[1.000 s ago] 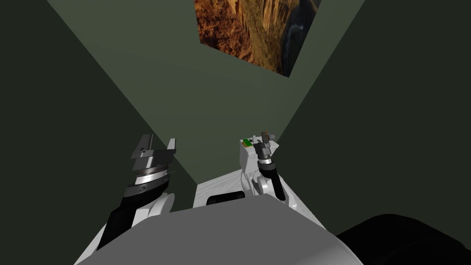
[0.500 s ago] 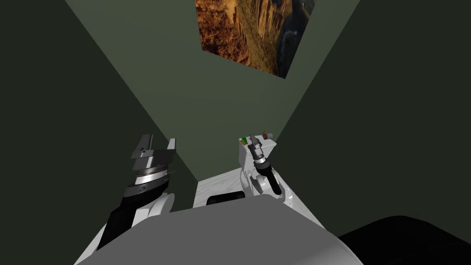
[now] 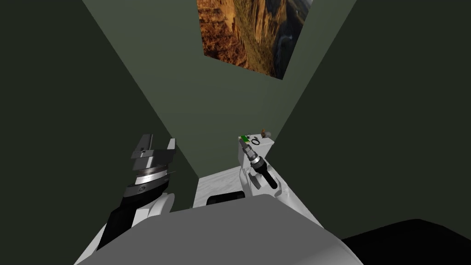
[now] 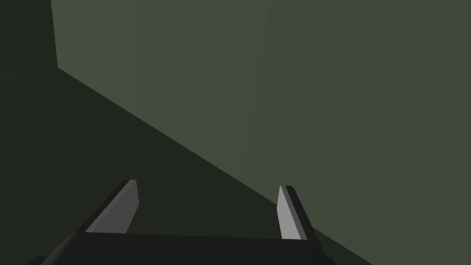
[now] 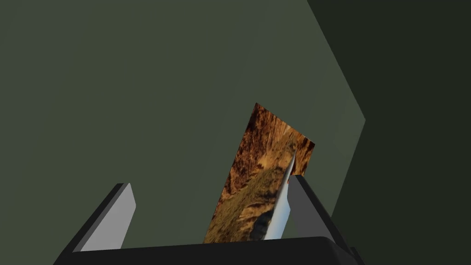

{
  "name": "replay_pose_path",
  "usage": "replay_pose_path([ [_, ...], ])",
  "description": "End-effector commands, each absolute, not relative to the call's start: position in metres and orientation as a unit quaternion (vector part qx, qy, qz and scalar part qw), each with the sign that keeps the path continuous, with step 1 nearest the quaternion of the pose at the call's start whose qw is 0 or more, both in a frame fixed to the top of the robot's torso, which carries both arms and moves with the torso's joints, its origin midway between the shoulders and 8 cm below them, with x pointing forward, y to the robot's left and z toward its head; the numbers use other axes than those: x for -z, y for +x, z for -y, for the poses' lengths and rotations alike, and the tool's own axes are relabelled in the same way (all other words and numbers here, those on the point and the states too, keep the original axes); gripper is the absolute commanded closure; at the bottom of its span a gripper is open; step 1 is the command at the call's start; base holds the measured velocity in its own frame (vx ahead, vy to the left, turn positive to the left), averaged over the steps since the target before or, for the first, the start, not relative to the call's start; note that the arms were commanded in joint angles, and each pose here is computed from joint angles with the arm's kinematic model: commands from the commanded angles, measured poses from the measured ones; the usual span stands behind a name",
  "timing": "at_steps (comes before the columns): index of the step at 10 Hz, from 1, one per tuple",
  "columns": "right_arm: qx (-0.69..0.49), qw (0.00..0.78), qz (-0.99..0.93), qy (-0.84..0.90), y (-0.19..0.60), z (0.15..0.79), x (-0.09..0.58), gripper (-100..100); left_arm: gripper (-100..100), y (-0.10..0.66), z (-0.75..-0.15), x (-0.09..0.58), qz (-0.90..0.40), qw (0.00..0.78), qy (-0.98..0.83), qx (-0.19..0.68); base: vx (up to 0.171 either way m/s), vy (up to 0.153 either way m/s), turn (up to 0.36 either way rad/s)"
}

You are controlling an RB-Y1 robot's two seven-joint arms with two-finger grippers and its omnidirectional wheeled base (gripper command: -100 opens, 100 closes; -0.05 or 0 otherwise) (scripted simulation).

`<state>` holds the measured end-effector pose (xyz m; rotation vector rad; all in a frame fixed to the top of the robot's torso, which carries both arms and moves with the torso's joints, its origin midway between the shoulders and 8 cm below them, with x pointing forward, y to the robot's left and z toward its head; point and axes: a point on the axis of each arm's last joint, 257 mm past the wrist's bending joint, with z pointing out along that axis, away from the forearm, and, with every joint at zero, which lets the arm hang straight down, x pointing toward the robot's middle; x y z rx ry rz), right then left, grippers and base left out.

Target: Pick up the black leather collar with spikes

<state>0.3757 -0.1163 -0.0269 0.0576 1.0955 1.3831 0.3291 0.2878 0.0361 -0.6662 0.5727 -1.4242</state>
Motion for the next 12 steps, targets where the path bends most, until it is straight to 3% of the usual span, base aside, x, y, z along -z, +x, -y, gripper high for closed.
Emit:
replay_pose_path([
  [1,-0.582,0.633,-0.510,-0.019,0.381,0.098,0.044,-100,0,0.329,-0.288,-0.036,-0.254,0.670,-0.296,0.632,-0.087,-0.016,0.035],
  [12,-0.389,0.609,-0.640,-0.260,0.417,0.086,0.167,-100,0,0.329,-0.288,-0.036,-0.254,0.670,-0.296,0.632,-0.073,-0.012,0.031],
])
